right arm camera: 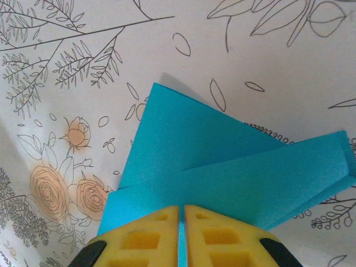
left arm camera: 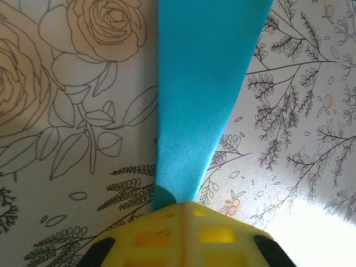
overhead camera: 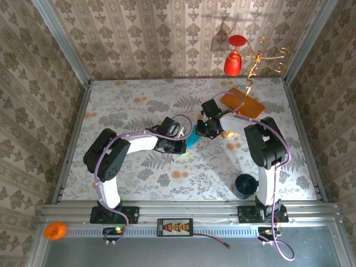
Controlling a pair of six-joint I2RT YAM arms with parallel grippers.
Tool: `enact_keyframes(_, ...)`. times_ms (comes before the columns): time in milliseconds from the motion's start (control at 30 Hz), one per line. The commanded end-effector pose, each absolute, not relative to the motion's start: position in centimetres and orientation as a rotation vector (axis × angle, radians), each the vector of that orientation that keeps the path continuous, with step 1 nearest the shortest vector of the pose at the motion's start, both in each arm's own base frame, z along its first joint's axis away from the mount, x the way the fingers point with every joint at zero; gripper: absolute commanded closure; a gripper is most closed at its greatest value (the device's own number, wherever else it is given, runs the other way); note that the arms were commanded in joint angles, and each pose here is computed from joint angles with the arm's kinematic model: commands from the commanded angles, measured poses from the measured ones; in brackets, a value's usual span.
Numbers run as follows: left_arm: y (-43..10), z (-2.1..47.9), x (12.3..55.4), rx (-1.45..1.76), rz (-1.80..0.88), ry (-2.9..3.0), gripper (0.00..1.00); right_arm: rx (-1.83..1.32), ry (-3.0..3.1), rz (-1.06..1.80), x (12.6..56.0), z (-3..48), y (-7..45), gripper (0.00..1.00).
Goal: Fold a paper plane with a square sheet of paper (pick it up from the middle)
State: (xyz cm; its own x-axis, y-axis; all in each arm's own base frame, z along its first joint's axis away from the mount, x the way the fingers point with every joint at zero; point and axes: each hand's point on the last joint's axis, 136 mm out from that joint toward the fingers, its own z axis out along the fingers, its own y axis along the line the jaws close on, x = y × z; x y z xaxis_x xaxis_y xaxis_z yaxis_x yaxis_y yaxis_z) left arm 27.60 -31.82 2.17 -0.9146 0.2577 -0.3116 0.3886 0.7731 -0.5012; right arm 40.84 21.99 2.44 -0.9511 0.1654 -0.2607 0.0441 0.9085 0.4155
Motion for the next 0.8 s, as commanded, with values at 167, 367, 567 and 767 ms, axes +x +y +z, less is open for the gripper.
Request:
enact_keyframes(167, -29.9, -0.7, 25.6, 0.481, -0.773, 2.883, 0.92, 0.177, 2.822, 0.522, 40.6, 0.6, 20.6, 0.88)
enact_keyframes(367, -30.0, -0.5, 25.6, 0.475, -0.784, 2.875, 0.92, 0.223, 2.847, 0.558, 39.9, -0.8, 19.9, 0.88)
enact_keyframes(567, -31.1, 2.4, 26.7, 0.474, -0.847, 2.787, 0.91, 0.209, 2.850, 0.645, 39.2, -1.4, 20.1, 0.88)
enact_keyframes(767, -32.8, 6.9, 28.9, 0.459, -0.920, 2.641, 0.87, 0.130, 2.825, 0.775, 38.4, -0.6, 22.1, 0.88)
